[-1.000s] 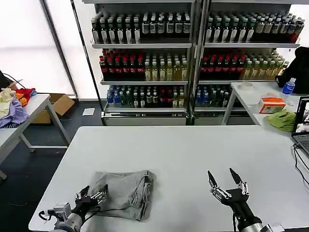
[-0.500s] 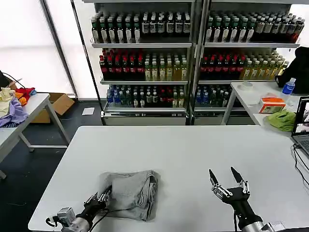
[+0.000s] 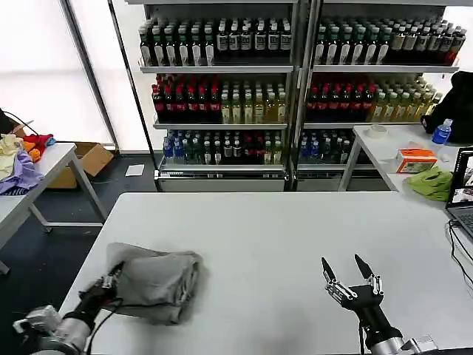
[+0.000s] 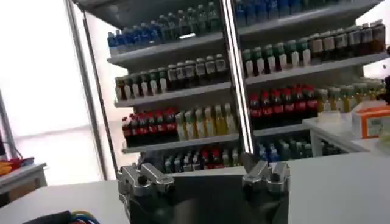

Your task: Fold and organize the clothes.

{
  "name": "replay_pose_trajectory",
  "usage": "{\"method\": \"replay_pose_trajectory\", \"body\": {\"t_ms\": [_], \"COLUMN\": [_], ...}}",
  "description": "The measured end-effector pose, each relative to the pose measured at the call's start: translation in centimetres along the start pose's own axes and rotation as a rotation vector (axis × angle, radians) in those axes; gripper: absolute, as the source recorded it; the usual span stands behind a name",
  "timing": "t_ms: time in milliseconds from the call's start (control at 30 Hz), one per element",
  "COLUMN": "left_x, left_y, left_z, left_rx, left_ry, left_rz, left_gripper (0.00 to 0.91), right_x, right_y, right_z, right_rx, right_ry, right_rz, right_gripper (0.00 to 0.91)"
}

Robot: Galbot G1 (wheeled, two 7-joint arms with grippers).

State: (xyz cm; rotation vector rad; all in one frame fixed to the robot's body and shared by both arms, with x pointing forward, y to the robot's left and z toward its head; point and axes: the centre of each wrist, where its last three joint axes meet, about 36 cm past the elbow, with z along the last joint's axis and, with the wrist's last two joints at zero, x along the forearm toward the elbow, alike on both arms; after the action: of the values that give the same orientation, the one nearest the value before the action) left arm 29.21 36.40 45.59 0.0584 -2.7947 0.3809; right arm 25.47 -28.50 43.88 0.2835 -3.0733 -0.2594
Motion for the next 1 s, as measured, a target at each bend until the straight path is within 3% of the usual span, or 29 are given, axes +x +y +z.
{"method": "replay_pose_trajectory", "body": {"t_ms": [267, 400, 533, 700, 1000], "left_x": [1.2, 1.4, 1.4, 0.3, -4.3], "left_y": [3.8, 3.9, 2.7, -0.5, -11.0], "left_z": [-5.6, -7.9, -8.5, -6.2, 2.5], "left_rx": [-0.112, -0.179, -0.217, -0.236, -0.167], "left_ry": [-0.072, -0.092, -0.100, -0.066, 0.113], "left_rz": [-0.053, -0.046, -0.020, 0.036, 0.223], "left_gripper": [0.000, 0.000, 0.000, 0.000, 0.020], "right_x": [0.1, 0.1, 0.3, 0.5, 1.1], "right_y": [0.3, 0.4, 0.4, 0.6, 1.6], "right_z": [0.3, 0.4, 0.5, 0.7, 1.7], "right_rx": [-0.009, -0.012, -0.013, -0.018, -0.026], "right_ry": [0.007, 0.007, 0.009, 0.017, 0.052], "right_rz": [-0.001, -0.001, 0.005, 0.011, 0.031], "right_gripper": [0.907, 0.907, 0.907, 0.907, 0.907]}}
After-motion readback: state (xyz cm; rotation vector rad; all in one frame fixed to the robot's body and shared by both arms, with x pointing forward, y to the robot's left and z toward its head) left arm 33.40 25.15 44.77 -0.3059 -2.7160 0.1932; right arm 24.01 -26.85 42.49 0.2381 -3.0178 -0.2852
